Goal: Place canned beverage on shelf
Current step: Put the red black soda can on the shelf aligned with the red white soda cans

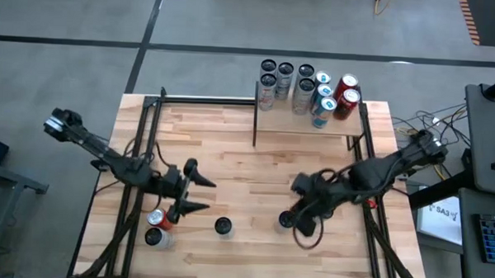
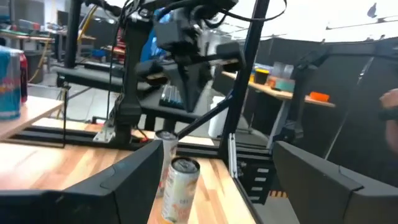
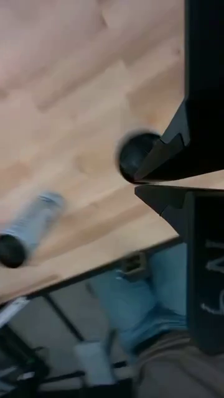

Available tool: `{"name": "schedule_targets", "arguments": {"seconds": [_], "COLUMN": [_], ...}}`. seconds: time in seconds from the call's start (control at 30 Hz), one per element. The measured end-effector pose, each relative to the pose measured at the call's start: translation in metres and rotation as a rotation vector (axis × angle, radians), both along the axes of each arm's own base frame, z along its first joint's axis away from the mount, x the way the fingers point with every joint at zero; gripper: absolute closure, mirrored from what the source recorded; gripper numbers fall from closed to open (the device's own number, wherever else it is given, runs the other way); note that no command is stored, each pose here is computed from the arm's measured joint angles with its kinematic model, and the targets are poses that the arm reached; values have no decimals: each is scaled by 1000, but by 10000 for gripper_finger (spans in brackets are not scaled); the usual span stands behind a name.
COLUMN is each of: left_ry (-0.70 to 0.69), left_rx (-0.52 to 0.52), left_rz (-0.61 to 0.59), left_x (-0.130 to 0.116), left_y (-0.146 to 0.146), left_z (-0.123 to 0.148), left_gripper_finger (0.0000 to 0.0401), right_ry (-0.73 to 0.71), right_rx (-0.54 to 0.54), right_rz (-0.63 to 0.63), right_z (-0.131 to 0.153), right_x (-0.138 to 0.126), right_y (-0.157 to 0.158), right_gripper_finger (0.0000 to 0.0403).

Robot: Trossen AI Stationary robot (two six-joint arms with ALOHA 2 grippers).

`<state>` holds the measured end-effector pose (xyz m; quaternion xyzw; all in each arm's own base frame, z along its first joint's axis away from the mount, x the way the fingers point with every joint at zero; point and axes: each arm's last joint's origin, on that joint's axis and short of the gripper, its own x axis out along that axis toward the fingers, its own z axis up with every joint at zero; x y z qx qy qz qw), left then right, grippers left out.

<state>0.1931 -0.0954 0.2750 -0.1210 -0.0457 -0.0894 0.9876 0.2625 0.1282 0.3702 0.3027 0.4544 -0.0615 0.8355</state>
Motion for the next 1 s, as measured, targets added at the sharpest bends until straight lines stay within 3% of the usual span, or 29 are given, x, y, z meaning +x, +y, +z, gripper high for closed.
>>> {"name": "schedule_targets", "arguments": {"seconds": [0.13,0.27,0.43,0.53,0.7,0.9,1.0], "left_ry": [-11,-5,157,289,649,1247,1477], "left_rx": [-12,-49,-108,-77,27,-75,-57], "left_rz": [-20,-82,-47,-13,61,357,478], "left_x": [2,0,1,5,6,-4,-11], "left_y": [-17,-32,-53,-68,-82,-83,-91], "left_z": [-6,-10,-13,-3,13,10,5], "left_gripper_finger": [113,113,113,113,113,113,113], "right_ry": [72,102,13,-61,-176,-172,-172], "right_rx": [-3,-110,-311,-351,-375,-374,-373], "right_rz": [55,174,213,268,333,332,331], "right_z": [-20,-40,-56,-62,-62,-61,-61], "right_x": [9,15,26,38,50,49,49], "right_y": [23,45,63,71,80,79,79], "right_gripper_finger": [390,390,390,390,390,390,390]}}
